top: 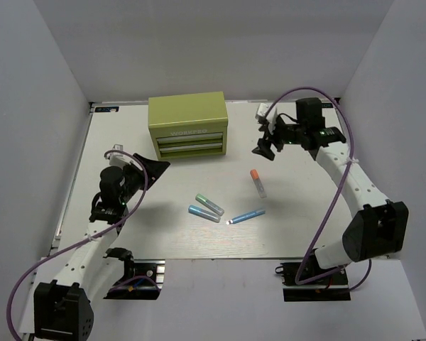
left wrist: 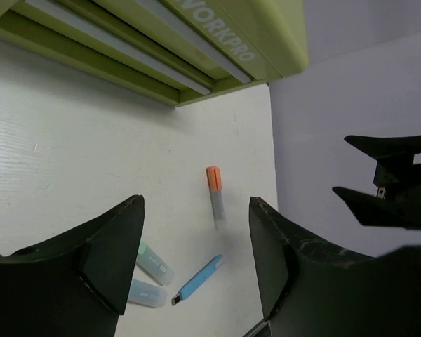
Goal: Sort the stationery into containers
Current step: Open the drawer in the storage box.
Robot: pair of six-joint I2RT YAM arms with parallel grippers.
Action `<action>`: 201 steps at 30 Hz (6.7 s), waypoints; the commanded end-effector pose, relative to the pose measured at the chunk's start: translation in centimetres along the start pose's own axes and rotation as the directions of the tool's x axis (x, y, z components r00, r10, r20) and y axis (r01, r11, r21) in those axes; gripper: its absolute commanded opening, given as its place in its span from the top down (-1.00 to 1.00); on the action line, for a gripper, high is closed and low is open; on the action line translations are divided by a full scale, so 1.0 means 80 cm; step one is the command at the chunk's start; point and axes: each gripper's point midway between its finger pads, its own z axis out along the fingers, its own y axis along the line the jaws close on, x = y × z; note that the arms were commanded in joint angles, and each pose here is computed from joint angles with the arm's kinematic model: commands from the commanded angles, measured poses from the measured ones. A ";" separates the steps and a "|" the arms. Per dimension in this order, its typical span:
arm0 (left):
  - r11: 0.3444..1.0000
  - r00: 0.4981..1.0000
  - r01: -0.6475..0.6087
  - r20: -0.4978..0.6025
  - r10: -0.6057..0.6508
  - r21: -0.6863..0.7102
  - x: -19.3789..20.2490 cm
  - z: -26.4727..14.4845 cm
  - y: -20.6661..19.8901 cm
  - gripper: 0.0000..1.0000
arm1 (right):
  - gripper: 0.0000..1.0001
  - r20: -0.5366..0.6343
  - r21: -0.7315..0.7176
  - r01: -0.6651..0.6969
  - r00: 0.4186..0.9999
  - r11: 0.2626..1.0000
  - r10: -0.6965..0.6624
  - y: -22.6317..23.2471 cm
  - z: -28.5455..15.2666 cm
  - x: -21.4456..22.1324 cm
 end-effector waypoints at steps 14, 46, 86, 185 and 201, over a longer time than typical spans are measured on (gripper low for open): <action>0.979 0.959 0.204 0.198 -0.204 0.018 -0.028 0.037 0.033 -0.32 | -0.78 0.245 0.096 0.560 0.788 0.823 -0.565 -0.010 0.112 -0.161; 0.941 0.899 0.295 0.288 -0.331 0.164 -0.047 0.153 0.005 -0.23 | -0.05 0.020 -0.056 0.456 0.890 0.888 -0.456 -0.036 0.226 -0.090; 0.928 0.866 0.318 0.340 -0.367 0.192 -0.040 0.201 0.027 0.03 | 0.03 -0.003 -0.052 0.438 0.898 0.897 -0.439 -0.039 0.216 -0.082; 0.838 0.779 0.377 0.353 -0.517 0.395 0.048 0.133 -0.016 1.00 | 0.14 -0.218 -0.107 0.360 0.901 0.927 -0.375 -0.061 0.220 -0.022; 0.827 0.784 0.391 0.325 -0.529 0.403 0.064 0.106 -0.052 1.00 | 0.14 -0.242 -0.095 0.342 0.903 0.935 -0.355 -0.065 0.222 -0.015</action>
